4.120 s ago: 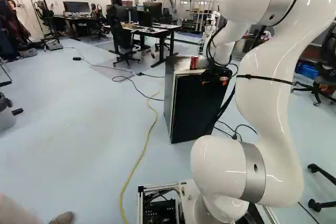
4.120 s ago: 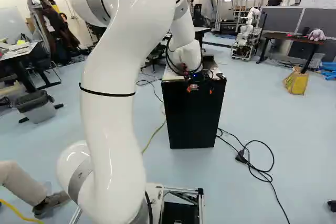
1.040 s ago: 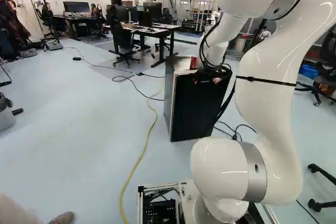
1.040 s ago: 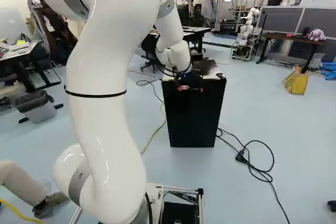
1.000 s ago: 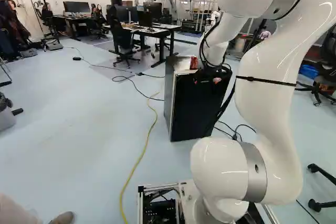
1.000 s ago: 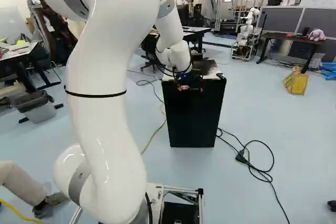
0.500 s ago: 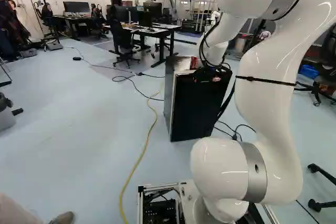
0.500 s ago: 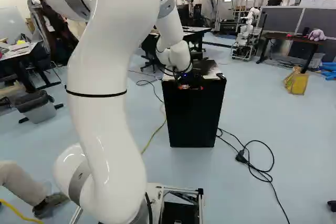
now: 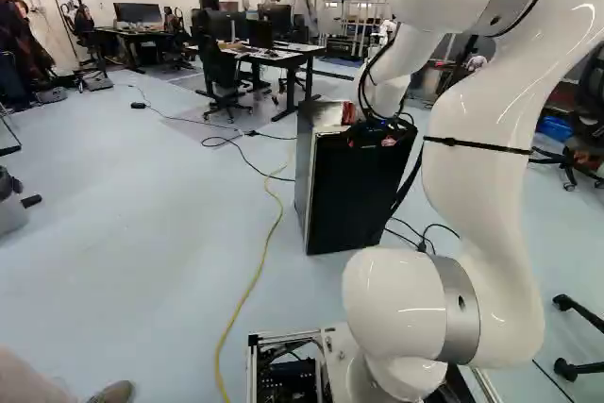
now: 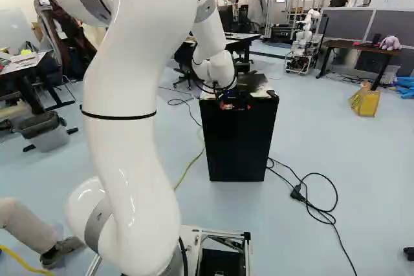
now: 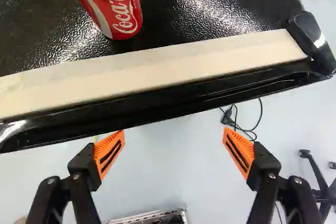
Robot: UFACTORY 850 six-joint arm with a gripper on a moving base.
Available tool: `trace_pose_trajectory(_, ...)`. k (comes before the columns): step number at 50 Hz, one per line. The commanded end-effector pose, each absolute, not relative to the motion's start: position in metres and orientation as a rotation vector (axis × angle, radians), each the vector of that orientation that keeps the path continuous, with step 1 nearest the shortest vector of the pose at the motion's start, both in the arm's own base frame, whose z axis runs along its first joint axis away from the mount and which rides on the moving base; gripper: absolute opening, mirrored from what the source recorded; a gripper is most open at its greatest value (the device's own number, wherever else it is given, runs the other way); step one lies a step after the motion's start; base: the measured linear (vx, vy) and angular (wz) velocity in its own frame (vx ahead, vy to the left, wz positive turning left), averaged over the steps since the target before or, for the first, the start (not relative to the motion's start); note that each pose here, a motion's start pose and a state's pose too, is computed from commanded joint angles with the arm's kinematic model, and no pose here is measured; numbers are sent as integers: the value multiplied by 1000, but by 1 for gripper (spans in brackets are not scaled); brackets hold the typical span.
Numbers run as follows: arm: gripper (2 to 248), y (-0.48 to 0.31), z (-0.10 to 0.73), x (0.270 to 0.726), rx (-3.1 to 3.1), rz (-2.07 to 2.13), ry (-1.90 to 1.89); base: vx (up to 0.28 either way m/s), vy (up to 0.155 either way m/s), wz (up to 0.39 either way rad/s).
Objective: Grab a drink from the fridge
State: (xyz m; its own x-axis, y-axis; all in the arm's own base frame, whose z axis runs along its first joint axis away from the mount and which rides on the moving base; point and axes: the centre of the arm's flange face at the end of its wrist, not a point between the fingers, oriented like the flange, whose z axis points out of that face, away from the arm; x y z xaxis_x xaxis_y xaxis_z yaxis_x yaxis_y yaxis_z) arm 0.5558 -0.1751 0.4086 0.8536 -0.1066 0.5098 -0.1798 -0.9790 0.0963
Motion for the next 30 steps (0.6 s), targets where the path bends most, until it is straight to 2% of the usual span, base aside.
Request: trace_pose_trajectory(30,247,-152,411,508,2908,753,-204,0,0,0)
